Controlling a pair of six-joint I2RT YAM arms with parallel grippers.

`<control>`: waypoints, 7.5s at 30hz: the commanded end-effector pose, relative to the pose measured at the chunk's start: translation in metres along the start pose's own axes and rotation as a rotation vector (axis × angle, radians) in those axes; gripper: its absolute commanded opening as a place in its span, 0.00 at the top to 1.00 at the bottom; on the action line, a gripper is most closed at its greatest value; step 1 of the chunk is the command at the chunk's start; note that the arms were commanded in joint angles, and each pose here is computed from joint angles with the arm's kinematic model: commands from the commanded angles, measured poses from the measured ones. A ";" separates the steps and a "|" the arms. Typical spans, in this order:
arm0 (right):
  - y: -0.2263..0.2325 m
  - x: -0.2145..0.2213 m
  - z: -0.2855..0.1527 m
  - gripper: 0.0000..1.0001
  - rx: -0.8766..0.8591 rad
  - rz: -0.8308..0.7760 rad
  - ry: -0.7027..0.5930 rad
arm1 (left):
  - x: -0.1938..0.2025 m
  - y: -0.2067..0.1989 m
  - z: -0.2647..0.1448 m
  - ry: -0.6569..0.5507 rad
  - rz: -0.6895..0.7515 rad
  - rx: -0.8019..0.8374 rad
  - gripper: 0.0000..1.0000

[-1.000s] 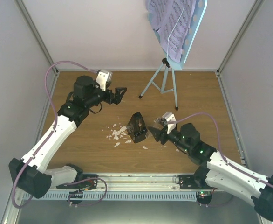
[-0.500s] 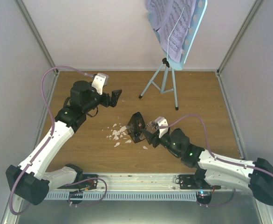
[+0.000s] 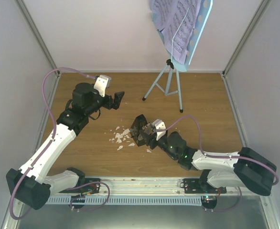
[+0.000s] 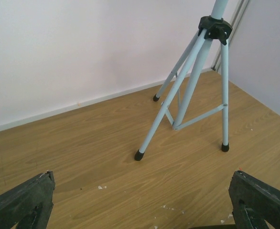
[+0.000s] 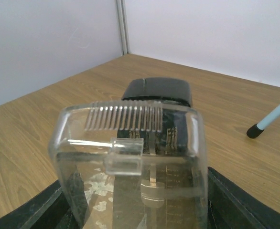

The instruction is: Pack up the instrument practice props

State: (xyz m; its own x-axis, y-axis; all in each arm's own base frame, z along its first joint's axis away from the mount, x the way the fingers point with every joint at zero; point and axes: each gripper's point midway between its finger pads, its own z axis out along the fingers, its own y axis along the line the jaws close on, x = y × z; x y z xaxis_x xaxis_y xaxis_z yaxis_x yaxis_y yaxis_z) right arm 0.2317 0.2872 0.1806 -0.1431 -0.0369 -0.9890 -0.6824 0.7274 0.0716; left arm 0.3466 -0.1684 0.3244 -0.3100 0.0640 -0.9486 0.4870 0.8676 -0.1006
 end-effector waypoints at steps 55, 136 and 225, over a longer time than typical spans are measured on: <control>0.007 0.024 0.021 0.49 0.029 -0.059 0.012 | -0.013 0.000 -0.006 -0.066 0.031 0.001 0.01; -0.014 -0.006 0.028 0.48 0.016 -0.015 -0.033 | -0.009 -0.001 -0.003 -0.053 0.024 0.014 0.01; -0.014 0.032 0.044 0.48 0.052 0.015 0.077 | -0.008 -0.002 -0.001 -0.047 0.024 0.017 0.01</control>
State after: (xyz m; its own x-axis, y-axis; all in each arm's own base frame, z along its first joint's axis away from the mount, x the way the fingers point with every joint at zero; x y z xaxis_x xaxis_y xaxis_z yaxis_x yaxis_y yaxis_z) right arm 0.2660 0.3038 0.1546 -0.1821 -0.0607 -0.9814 -0.6537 0.7531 0.0747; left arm 0.3457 -0.1696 0.3217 -0.3071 0.0730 -0.9489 0.4972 0.8624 -0.0946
